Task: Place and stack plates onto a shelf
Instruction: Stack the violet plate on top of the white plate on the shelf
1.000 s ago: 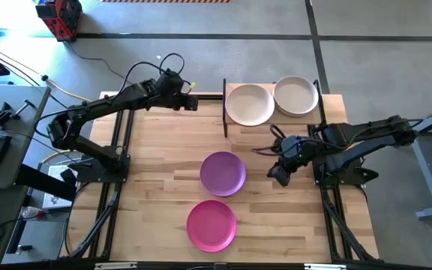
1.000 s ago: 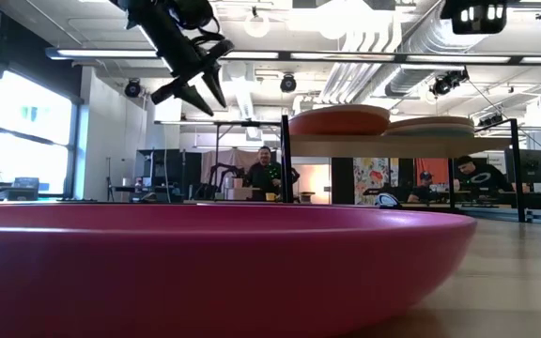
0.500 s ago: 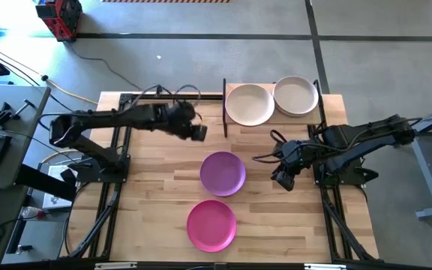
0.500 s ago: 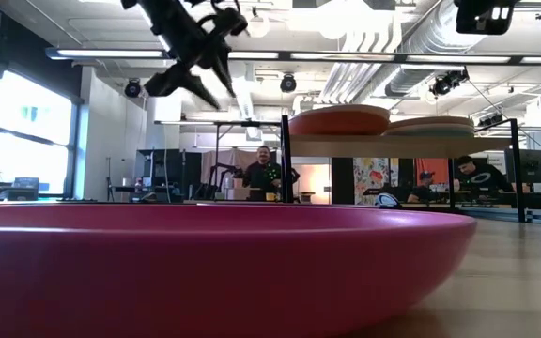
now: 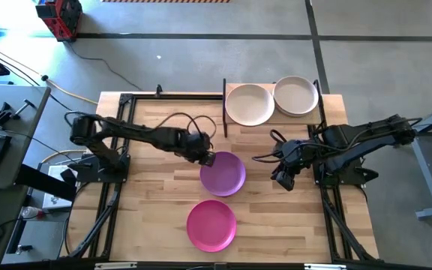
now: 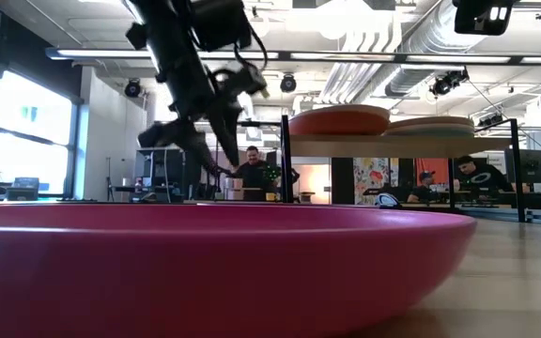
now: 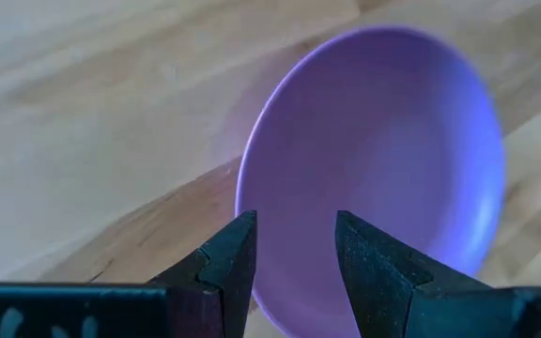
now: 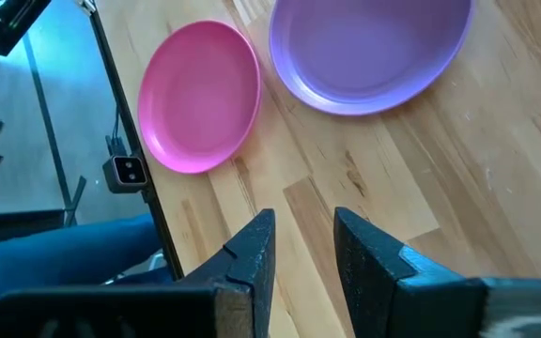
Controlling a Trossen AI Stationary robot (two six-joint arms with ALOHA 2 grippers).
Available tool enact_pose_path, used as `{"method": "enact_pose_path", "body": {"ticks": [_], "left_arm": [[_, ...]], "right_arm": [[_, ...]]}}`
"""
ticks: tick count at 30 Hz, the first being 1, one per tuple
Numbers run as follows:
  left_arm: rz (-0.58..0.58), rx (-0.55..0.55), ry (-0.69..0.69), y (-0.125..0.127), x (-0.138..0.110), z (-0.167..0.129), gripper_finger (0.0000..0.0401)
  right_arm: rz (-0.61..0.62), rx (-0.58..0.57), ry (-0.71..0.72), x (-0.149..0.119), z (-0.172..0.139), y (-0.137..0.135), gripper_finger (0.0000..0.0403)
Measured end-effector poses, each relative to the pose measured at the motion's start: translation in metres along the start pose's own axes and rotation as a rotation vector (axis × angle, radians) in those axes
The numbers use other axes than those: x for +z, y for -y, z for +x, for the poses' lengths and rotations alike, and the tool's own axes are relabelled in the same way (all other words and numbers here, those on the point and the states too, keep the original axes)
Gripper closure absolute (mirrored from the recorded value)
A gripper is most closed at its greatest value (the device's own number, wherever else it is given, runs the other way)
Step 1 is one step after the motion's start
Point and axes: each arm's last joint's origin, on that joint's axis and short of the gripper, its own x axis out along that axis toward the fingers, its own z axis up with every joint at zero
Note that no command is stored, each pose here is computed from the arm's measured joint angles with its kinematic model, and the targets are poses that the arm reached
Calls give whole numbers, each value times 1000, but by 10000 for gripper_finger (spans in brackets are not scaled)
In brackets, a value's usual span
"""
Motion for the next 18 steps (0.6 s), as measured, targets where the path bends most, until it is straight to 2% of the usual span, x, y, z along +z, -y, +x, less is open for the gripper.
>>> {"method": "enact_pose_path", "body": {"ticks": [11, 18], "left_arm": [[-24, 98, -77, -9, -6, 45, 268], [-25, 72, -109, -8, -7, 57, 268]], "right_arm": [[3, 0, 0, 0, 0, 0, 313], [0, 0, 0, 0, 0, 0, 313]]}}
